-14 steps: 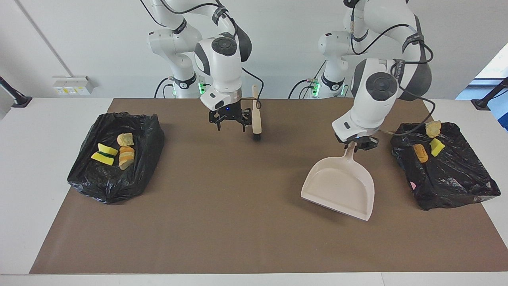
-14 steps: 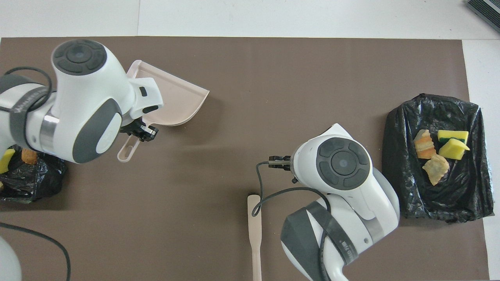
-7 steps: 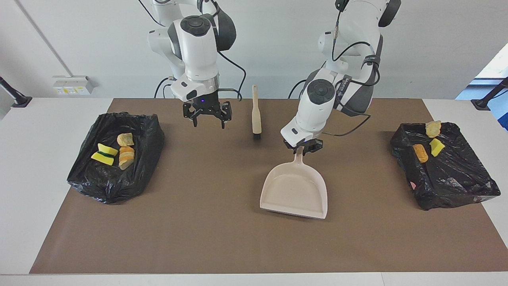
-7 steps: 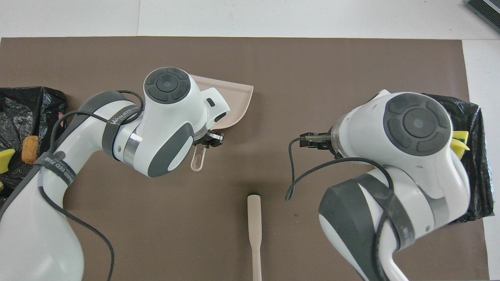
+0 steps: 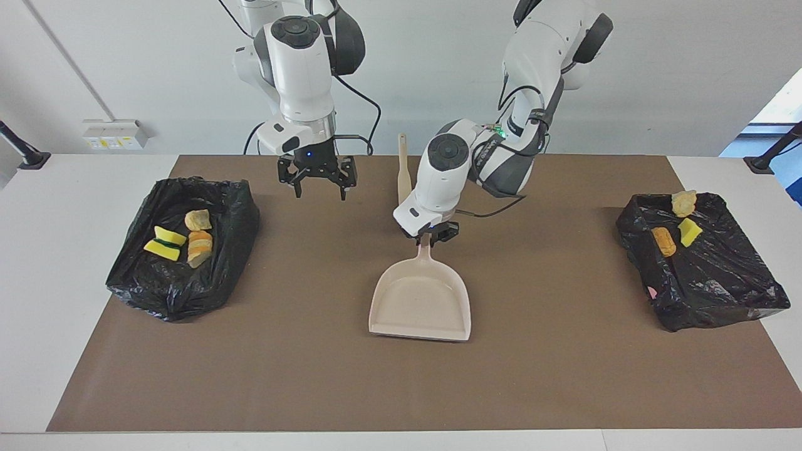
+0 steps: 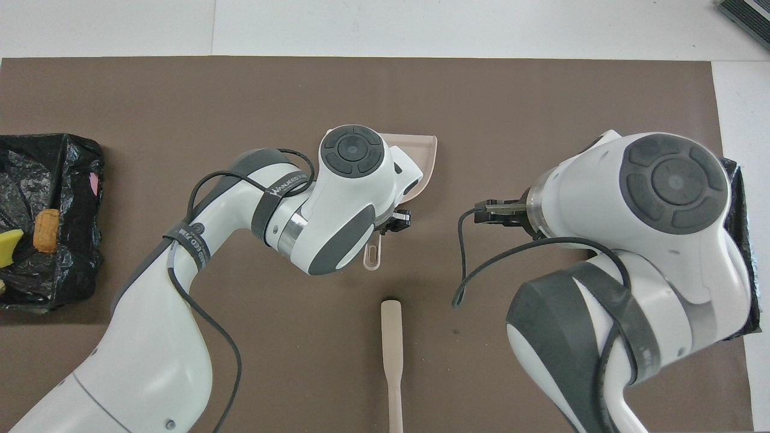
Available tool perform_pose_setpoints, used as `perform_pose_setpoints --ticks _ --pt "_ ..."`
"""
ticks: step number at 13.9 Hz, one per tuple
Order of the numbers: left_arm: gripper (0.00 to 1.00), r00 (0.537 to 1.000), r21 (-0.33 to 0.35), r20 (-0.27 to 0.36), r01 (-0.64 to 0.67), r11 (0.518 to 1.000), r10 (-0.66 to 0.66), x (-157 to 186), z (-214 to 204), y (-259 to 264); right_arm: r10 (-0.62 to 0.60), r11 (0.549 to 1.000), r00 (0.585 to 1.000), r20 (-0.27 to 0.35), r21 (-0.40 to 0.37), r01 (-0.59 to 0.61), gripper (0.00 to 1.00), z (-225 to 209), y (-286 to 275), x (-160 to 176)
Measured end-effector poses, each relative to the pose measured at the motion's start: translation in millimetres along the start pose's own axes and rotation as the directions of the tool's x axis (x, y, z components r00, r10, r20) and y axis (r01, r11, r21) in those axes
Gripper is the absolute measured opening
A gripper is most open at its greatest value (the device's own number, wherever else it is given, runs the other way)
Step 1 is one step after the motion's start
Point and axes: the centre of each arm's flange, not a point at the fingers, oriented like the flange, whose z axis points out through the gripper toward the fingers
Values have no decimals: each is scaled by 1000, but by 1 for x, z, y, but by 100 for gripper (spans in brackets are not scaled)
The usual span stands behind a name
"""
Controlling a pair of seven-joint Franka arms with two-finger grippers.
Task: Sweep and dump trash in bin
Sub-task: 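Set the dustpan on the mat center with the left gripper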
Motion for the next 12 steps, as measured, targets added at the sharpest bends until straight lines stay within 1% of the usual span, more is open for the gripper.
perform_pose_setpoints --ticks 2,5,8,10,12 --pt "32 1000 -10 8 4 1000 -4 7 10 6 0 1000 1000 0 0 0 100 0 0 0" --pt "32 1000 -7 -10 -8 1000 8 7 9 13 0 1000 1000 -1 0 0 100 0 0 0" --pt "32 1000 -4 -14 -17 1000 17 5 10 18 2 1000 1000 -12 5 -2 100 -6 0 2" --pt "49 1000 -3 -15 -19 1000 19 4 10 18 2 1000 1000 -20 9 -2 100 -10 0 3" --pt "72 1000 -3 -17 -19 1000 19 5 9 18 0 1000 1000 -25 11 0 100 -13 0 4"
